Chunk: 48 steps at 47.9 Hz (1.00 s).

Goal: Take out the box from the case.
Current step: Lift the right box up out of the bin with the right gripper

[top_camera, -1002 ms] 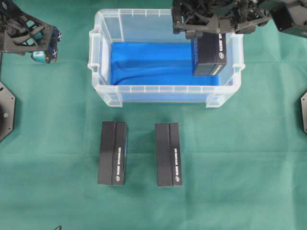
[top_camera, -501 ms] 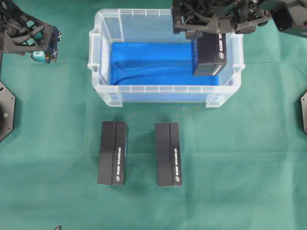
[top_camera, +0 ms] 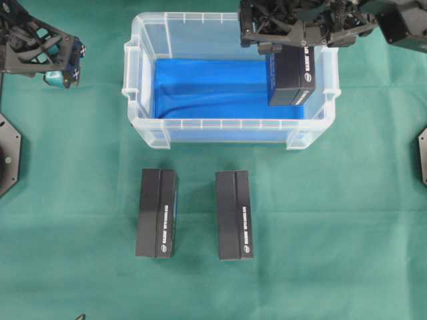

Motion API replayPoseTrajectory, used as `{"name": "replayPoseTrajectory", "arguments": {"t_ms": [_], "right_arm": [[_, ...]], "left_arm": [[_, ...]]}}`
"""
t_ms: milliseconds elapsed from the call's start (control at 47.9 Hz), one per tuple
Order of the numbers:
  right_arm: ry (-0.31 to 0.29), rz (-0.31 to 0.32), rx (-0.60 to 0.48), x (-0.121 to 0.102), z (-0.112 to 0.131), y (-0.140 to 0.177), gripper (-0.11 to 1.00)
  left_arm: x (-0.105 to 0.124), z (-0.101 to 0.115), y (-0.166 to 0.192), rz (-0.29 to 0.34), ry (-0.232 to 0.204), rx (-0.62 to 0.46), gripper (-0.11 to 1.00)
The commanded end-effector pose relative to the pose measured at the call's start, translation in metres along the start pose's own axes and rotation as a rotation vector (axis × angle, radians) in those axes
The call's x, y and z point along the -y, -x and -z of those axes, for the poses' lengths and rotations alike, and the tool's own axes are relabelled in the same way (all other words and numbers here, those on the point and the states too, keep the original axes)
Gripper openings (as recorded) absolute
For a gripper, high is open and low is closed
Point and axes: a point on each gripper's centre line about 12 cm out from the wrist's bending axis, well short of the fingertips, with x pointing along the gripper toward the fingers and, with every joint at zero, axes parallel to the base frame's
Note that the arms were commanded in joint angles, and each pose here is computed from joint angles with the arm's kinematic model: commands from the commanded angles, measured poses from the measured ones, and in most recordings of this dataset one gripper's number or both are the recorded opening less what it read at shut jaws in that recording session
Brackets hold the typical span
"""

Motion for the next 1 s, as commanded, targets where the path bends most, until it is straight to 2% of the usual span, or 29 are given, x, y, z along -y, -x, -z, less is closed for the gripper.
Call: {"name": "replayPoseTrajectory", "arguments": {"t_ms": [0, 647, 981], "right_arm": [[-0.013, -0.064, 0.014, 0.004, -0.004, 0.024, 0.65], [-0.014, -0.062, 0.014, 0.004, -0.005, 0.024, 0.65], [0.001, -0.044, -0.002, 0.005, 0.019, 0.029, 0.65]], "left_arm": [[0.001, 0.000, 0.007, 0.025, 0.000, 0.012, 1.00], [0.001, 0.000, 0.007, 0.025, 0.002, 0.012, 1.00], [0.001, 0.000, 0.007, 0.024, 0.000, 0.013, 1.00]]}}
